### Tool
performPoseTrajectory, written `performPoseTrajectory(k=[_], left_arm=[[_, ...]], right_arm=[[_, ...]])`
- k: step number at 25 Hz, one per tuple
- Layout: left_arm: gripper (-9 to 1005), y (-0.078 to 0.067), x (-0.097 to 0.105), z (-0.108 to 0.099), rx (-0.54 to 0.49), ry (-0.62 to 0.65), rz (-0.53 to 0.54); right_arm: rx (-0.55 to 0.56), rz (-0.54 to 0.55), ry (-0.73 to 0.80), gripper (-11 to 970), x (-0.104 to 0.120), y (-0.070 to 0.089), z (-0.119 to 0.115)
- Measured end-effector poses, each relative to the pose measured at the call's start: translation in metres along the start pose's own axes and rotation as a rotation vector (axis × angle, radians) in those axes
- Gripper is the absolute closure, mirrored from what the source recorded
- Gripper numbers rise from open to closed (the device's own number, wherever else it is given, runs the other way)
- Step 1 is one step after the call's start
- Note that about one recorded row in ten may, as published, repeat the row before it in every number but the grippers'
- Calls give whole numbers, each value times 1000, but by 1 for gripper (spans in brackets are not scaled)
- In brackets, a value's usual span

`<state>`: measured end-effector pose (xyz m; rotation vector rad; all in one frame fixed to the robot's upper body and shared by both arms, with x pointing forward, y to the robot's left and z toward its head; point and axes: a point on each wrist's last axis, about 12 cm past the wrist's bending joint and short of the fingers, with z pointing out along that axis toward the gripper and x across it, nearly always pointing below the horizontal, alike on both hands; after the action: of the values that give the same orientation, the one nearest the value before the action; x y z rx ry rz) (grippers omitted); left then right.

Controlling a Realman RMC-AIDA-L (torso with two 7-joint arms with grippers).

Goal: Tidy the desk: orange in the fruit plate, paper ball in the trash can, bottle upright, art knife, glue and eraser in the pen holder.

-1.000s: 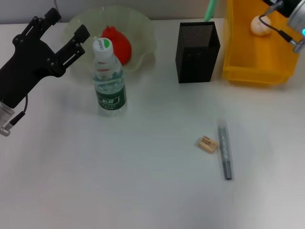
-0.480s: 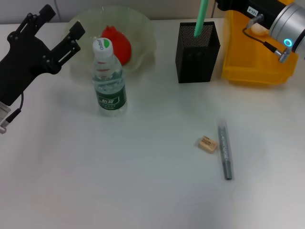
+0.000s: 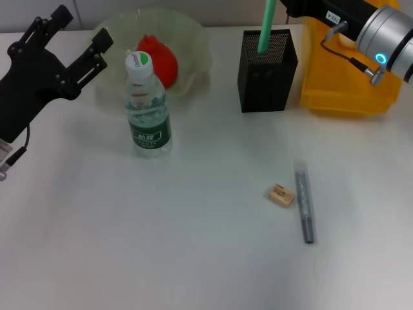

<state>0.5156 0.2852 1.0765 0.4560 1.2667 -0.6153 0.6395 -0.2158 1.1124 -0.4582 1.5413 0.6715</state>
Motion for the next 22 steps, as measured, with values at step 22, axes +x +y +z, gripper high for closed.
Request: performPoseTrajectory(k=[22], left_arm=[[194, -6, -7, 7, 58, -54, -32]], right_arm=[[-229, 44, 251, 434, -42, 11, -48]])
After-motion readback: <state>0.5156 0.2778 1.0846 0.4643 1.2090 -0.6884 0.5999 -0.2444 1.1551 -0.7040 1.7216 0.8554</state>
